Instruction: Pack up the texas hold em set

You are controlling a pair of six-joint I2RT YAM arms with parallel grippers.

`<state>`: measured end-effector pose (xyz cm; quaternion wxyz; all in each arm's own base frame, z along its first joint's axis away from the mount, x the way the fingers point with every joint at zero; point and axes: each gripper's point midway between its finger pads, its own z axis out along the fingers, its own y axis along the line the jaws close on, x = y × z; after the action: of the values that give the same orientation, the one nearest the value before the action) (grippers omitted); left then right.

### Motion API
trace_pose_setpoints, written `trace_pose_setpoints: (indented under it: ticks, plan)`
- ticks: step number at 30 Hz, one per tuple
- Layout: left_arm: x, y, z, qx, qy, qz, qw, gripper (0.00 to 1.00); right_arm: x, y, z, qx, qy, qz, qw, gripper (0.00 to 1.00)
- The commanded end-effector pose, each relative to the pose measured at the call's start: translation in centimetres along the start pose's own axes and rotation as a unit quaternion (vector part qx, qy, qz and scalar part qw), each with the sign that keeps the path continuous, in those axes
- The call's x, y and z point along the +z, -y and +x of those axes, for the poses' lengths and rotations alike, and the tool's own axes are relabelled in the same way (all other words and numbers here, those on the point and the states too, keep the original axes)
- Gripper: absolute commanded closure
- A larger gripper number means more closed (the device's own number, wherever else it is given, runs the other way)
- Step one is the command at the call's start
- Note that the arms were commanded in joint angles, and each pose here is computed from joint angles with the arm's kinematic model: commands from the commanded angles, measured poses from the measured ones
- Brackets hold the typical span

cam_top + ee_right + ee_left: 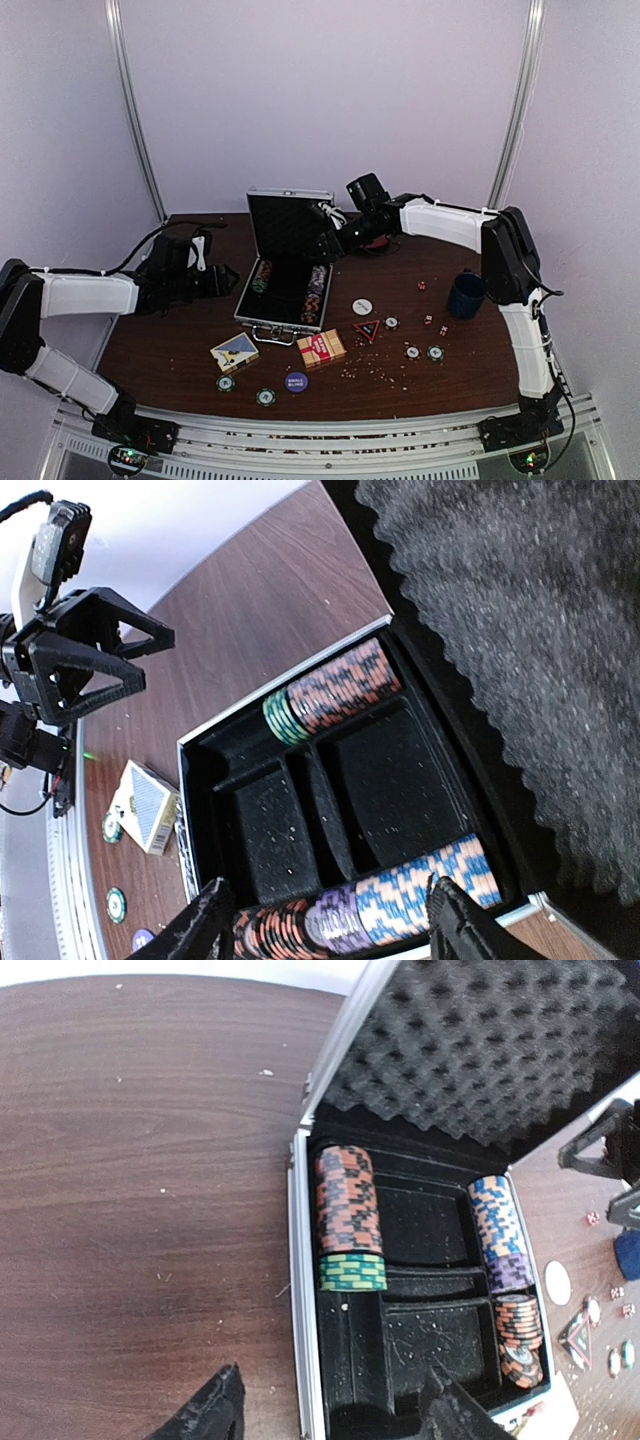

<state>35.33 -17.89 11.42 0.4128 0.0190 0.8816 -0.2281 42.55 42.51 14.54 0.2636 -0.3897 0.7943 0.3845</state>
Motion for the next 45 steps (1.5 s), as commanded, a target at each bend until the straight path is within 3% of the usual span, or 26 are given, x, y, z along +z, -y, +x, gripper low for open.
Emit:
trace_pose_setpoints:
  ticks: [1, 7, 21, 25, 27, 30, 32, 39, 45]
  plan:
    - [-0.8, 0.8, -0.5, 0.047, 0.004, 0.009, 0.999, 0.38, -0.9, -2.2, -2.1, -0.035, 0.045, -0.036, 0.998, 0.34]
    - [-1.5, 1.5, -0.6, 0.052, 0.008, 0.02, 0.998, 0.38, 0.1, -3.5, 0.4, -0.038, 0.019, -0.044, 0.998, 0.33]
    - [-1.9, 1.5, -0.6, 0.053, 0.003, 0.019, 0.998, 0.39, -1.0, -4.7, 1.9, -0.043, 0.011, -0.05, 0.998, 0.33]
    - [-2.2, 1.6, 0.4, 0.052, -0.03, 0.019, 0.998, 0.38, -1.9, -5.5, 3.7, -0.063, -0.013, -0.052, 0.997, 0.32]
    - [-2.6, 2.0, 1.5, 0.061, -0.062, 0.03, 0.996, 0.33, -2.3, -6.1, 5.1, -0.081, -0.035, -0.059, 0.994, 0.31]
    - [-3.7, 3.4, 3.0, 0.083, -0.118, 0.049, 0.988, 0.2, -3.6, -8.3, 8.2, -0.138, -0.08, -0.11, 0.981, 0.27]
    - [-4.6, 4.0, 3.5, 0.102, -0.137, 0.054, 0.984, 0.04, -4.1, -8.9, 10.2, -0.177, -0.11, -0.115, 0.971, 0.25]
    - [-4.5, 3.7, 0.5, 0.148, -0.106, 0.018, 0.983, 0.02, -2.7, -8.1, 15.9, -0.322, -0.215, -0.043, 0.921, 0.16]
    - [-1.5, 4.0, -1.8, 0.18, -0.076, 0.01, 0.981, 0.02, -0.7, -7.0, 17.3, -0.367, -0.254, 0.001, 0.895, 0.04]
